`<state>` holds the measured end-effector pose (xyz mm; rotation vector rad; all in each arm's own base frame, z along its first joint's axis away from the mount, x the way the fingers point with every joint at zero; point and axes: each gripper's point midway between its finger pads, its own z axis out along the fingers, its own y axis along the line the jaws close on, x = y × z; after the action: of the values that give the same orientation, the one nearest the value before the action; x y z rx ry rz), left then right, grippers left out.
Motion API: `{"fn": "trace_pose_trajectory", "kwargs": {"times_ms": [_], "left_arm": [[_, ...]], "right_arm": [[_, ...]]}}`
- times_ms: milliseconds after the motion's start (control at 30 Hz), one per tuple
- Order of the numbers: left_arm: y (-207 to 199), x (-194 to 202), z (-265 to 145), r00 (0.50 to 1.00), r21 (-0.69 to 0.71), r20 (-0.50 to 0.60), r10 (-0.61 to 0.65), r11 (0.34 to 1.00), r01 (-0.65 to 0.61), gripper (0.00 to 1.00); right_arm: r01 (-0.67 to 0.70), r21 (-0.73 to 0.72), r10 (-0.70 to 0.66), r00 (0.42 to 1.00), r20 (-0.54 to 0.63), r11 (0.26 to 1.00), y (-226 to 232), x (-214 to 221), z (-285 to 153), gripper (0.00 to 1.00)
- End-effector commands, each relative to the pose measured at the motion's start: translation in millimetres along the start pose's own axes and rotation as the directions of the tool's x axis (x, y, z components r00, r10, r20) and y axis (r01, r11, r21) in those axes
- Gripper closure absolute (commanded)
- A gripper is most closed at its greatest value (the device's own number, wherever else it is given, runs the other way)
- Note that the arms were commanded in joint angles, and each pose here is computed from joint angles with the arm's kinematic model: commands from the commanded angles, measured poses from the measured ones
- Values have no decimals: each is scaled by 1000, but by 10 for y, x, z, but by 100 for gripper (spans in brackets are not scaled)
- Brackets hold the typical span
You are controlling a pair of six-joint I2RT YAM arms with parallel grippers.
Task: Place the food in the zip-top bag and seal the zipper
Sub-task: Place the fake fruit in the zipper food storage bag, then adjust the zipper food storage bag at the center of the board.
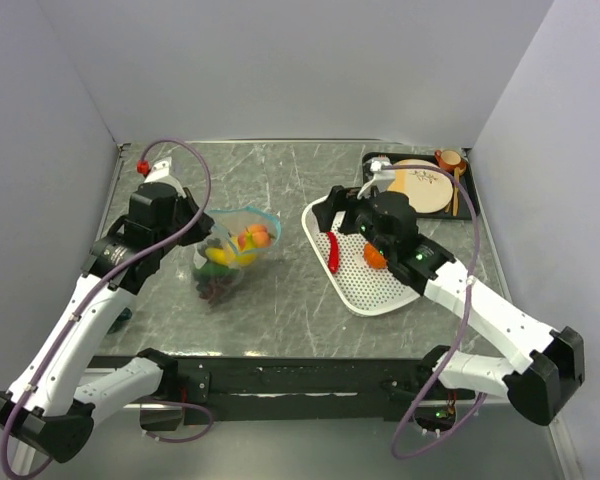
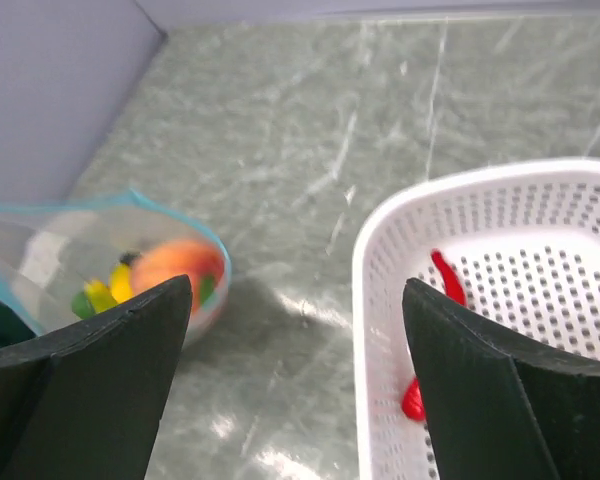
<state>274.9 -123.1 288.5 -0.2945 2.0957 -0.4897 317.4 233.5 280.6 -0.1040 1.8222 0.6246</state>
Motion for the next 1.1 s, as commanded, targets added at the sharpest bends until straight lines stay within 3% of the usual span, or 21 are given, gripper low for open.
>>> {"fn": "trace_pose_trajectory", "kwargs": {"times_ms": [0,67,133,233,500,600,867,967,1000,1067], "left_arm": [[-158,-383,-102,993,33,118,-13,999,9,99],[-187,-329,-72,995,52,97,-14,999,9,99],[-191,-283,-47,996,64,89,-22,998,16,99],[-208,-242,-44,996,86,86,-33,996,26,99],[-218,-212,-33,997,95,74,-24,995,17,99],[-215,-214,-43,997,97,78,-27,995,19,99],[-233,-213,-62,997,110,79,-23,994,14,99],[-227,-206,-67,997,108,76,-22,994,14,99],[-222,-202,-64,997,106,76,-22,994,14,99],[-217,-200,-70,997,105,77,-24,994,16,99]], "right_arm": [[-34,-77,16,973,-229,996,133,401,63,11],[-127,-181,63,944,-323,975,396,570,148,18],[-186,-201,108,932,-345,962,510,632,242,25],[-251,-233,162,925,-343,940,630,652,398,27],[-269,-241,155,900,-407,933,746,743,704,34],[-265,-216,147,884,-443,940,711,874,779,41],[-259,-187,152,880,-449,948,646,981,927,48],[-258,-200,147,883,-447,945,687,964,965,59],[-258,-200,147,883,-445,945,683,961,977,69],[-253,-209,143,890,-433,944,701,913,986,76]]}}
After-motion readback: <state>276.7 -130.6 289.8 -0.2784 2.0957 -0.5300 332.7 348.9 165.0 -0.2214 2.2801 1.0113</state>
